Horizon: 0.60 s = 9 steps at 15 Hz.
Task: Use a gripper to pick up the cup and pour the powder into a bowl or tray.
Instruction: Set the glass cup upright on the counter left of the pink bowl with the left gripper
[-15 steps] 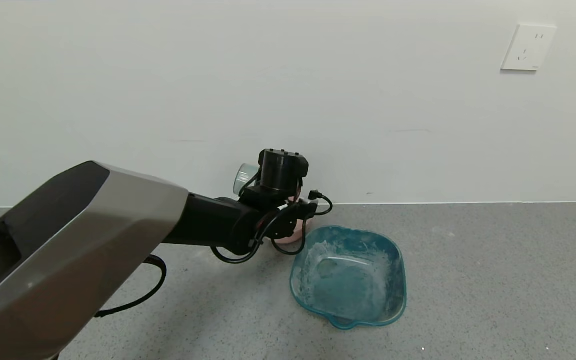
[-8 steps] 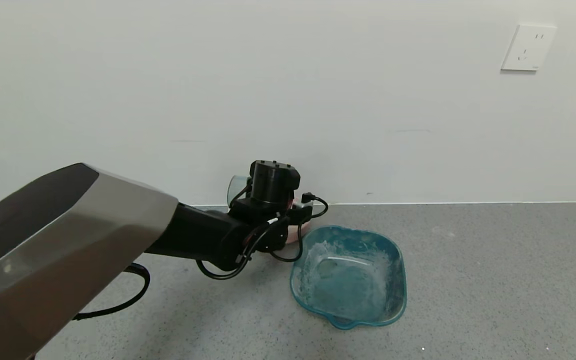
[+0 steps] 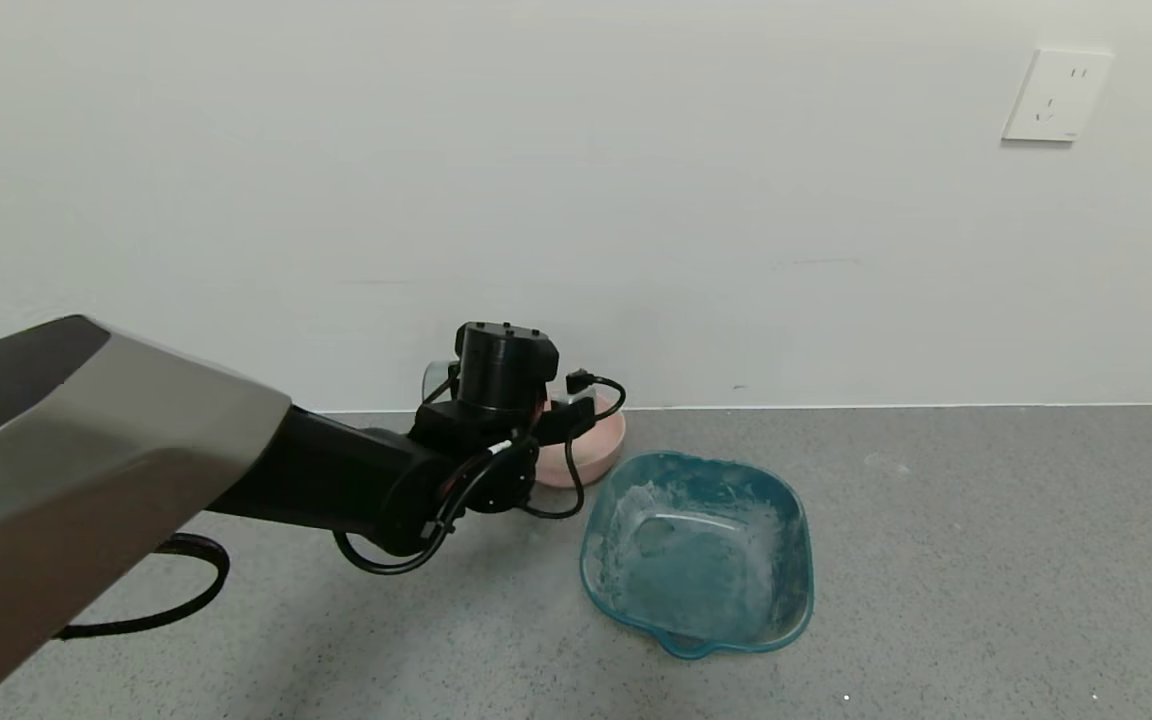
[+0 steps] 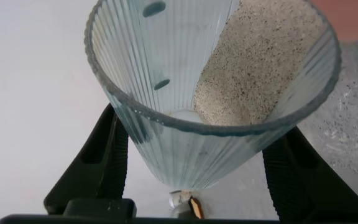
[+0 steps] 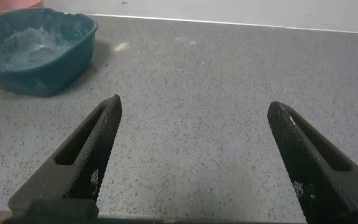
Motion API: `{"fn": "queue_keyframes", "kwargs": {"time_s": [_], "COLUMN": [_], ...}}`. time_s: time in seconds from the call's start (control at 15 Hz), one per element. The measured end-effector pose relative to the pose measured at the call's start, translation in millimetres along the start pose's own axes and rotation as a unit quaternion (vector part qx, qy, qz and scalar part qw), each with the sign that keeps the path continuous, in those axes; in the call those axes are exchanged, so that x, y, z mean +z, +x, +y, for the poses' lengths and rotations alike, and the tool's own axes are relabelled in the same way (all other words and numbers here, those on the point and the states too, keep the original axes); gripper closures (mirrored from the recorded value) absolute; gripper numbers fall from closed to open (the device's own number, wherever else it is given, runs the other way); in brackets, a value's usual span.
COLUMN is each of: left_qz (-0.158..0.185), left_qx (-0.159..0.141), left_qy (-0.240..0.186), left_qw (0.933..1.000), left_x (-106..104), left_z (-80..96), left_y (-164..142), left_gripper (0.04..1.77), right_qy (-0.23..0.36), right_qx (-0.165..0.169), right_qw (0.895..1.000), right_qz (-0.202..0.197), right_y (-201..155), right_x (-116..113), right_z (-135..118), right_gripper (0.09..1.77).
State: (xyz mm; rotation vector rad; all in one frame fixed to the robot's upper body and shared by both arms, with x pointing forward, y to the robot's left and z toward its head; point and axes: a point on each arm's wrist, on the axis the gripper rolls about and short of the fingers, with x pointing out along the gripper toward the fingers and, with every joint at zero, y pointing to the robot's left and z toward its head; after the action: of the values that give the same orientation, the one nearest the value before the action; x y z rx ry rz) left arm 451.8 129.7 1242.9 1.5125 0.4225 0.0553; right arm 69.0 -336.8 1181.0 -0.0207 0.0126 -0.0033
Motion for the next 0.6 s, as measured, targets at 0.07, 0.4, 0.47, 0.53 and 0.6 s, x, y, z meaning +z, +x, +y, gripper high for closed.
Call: {"fn": "queue_keyframes", "kwargs": {"time_s": [0.07,0.4,0.47,0.53,0.6], "left_qz": [0.003,0.006,0.011,0.017,0.021], "left_qx": [-0.001,-0.011,-0.012,-0.011,-0.009], "left_qy": [-0.008,-0.060,-0.078,-0.097,-0.116], "left_qw": [1.0000,0.9981,0.9969,0.9951,0.9929], "left_x": [-5,-37,-42,-46,-50], "left_z": [1.8,10.2,10.2,12.0,13.3], "left_y": [-2,-3,-3,-2,-2], "left_gripper": [0.55,0.55,0.55,0.55,0.55], "right_qy": [0.000,0.000,0.000,0.000,0.000], "right_qx": [0.000,0.000,0.000,0.000,0.000], "right_qw": [1.000,1.000,1.000,1.000,1.000], "right_qz": [0.000,0.000,0.000,0.000,0.000], "right_y": [0,0,0,0,0], "right_x": [0,0,0,0,0], "right_z": [0,0,0,0,0], "right_gripper": [0.15,0.15,0.15,0.15,0.15]}}
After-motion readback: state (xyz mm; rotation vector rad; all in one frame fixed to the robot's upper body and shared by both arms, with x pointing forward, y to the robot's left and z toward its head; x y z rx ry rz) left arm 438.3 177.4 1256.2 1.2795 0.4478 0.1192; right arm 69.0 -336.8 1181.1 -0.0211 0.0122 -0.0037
